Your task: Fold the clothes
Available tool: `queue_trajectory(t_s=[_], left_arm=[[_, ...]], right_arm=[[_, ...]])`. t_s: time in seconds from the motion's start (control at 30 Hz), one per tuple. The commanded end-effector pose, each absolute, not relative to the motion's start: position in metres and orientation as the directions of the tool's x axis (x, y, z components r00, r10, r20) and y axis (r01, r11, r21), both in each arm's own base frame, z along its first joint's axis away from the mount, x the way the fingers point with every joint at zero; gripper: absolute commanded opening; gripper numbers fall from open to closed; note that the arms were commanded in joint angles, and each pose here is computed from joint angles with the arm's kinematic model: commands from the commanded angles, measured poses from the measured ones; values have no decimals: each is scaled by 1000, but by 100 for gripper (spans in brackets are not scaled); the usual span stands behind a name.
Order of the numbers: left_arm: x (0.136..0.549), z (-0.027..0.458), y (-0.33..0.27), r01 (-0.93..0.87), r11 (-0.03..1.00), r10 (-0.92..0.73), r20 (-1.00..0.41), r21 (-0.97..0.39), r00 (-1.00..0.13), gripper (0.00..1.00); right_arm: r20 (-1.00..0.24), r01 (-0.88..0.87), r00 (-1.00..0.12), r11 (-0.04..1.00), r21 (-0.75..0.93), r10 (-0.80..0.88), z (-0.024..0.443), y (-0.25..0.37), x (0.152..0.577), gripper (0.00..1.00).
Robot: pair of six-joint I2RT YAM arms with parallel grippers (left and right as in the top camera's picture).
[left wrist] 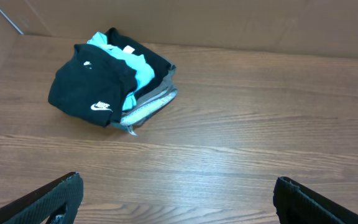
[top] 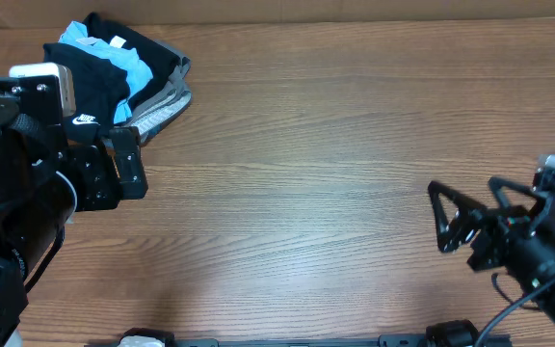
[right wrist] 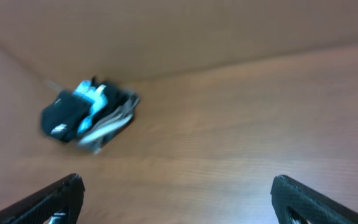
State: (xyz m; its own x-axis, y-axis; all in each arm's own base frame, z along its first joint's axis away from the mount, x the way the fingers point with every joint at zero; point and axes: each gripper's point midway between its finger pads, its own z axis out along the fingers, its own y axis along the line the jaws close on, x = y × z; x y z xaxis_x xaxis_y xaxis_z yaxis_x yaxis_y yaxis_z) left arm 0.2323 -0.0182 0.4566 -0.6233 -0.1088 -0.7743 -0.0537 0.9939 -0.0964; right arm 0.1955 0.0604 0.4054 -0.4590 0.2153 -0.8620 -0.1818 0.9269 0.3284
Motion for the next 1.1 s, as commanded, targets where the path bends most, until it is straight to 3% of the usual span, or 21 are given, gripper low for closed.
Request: queue_trajectory(t_s=[0.0, 0.2, 0.5, 0.6, 0.83, 1.07], left_arm=[[234, 455, -18, -65, 993, -117, -770, -98, -627, 100], [236, 454, -18, -65, 993, -117, -768, -98, -629, 100], [236, 454, -18, -66, 993, -117, -767, -97, -630, 100], [236, 454, -18, -65, 993, -117, -767, -97, -630, 100], [236, 454, -18, -66, 993, -117, -767, -97, -631, 100], [236, 454, -18, -65, 993, -117, -767, -97, -631, 100]], right_arm=[[-919, -151, -384, 977, 151, 83, 398, 43, 214, 100], [-971, -266, -237, 962, 60, -5, 364, 59, 234, 100], [-971, -302, -239, 950, 79, 5, 240, 65, 226, 100], [-981, -306, -191, 949, 72, 12, 209, 65, 226, 100], [-998, -315, -59, 948, 51, 34, 185, 65, 230, 100], [-999, -326, -15, 944, 44, 41, 175, 68, 236, 100]])
